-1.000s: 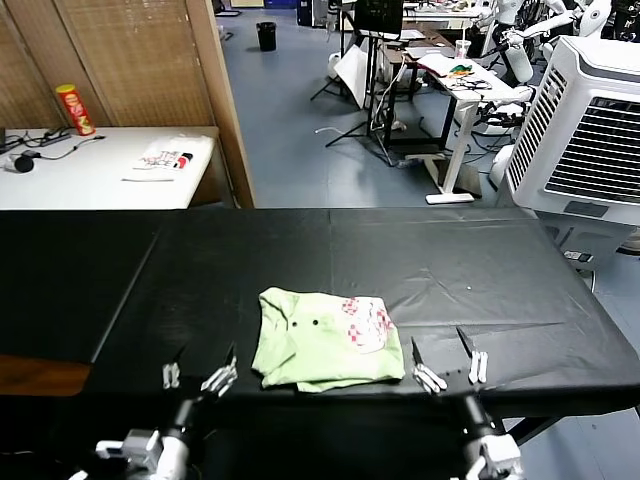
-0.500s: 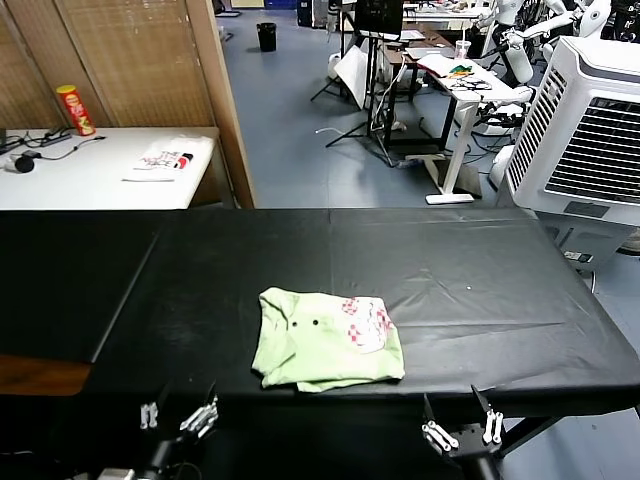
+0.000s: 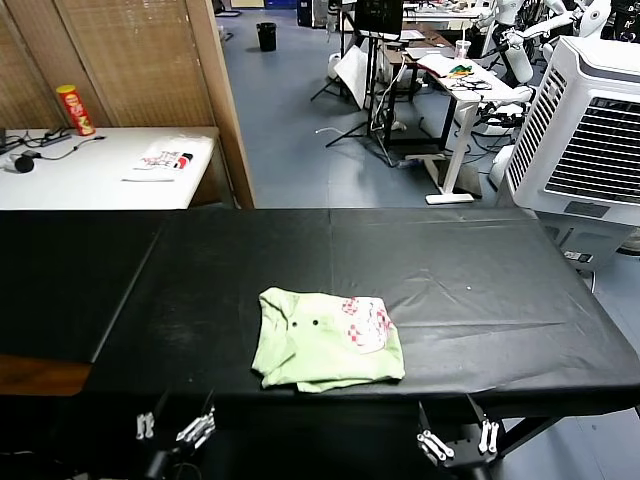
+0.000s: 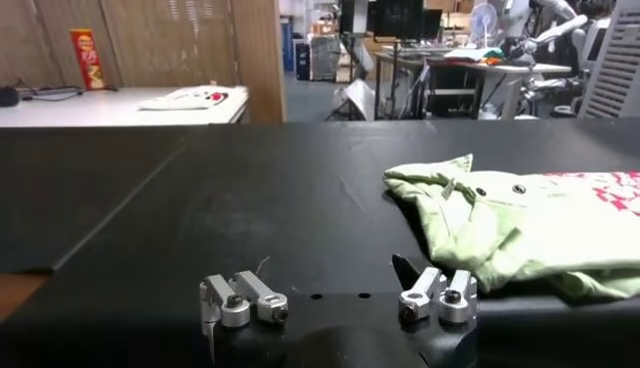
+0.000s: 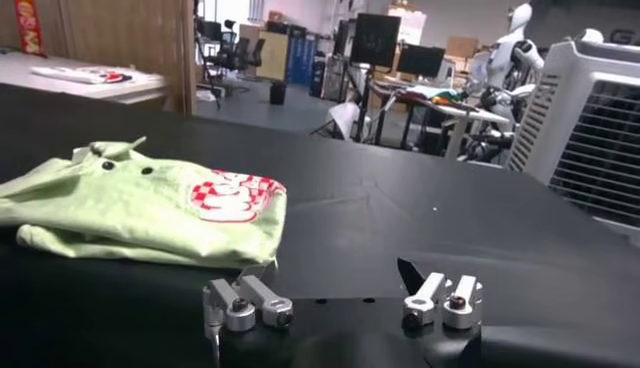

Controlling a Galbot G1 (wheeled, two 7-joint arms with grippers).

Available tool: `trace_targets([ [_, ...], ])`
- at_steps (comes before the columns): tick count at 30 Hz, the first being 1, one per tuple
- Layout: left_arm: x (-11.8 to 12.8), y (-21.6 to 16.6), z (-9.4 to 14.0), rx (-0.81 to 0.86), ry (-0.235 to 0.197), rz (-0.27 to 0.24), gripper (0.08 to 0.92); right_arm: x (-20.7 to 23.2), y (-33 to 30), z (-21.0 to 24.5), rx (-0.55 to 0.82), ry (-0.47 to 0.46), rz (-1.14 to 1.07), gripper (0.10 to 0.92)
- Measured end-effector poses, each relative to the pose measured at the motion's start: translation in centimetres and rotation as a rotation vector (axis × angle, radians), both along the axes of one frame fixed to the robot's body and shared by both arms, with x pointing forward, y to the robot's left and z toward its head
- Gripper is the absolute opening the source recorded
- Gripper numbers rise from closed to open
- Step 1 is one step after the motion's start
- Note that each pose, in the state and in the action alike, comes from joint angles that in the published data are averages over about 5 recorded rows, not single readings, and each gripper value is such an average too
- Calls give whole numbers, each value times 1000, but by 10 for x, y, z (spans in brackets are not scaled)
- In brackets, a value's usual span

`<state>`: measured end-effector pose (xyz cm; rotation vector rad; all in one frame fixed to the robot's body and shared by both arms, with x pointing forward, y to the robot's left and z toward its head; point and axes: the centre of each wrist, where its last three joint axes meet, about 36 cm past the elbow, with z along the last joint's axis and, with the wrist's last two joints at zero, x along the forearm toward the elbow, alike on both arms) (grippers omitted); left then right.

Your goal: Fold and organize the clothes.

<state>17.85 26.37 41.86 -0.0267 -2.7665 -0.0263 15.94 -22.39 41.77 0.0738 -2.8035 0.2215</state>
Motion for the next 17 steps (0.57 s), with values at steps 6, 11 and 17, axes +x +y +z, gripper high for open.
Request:
trace_targets([
  [6,-1,0,9,0,36,3,798,-2,2,6,12,51,-25,798],
  [11,-1,-1,12,-2,40,2,798,-2,3,7,14,51,-25,798],
  [17,-1,0,12,-2,38,3,798,-2,3,8,15,51,-25,798],
])
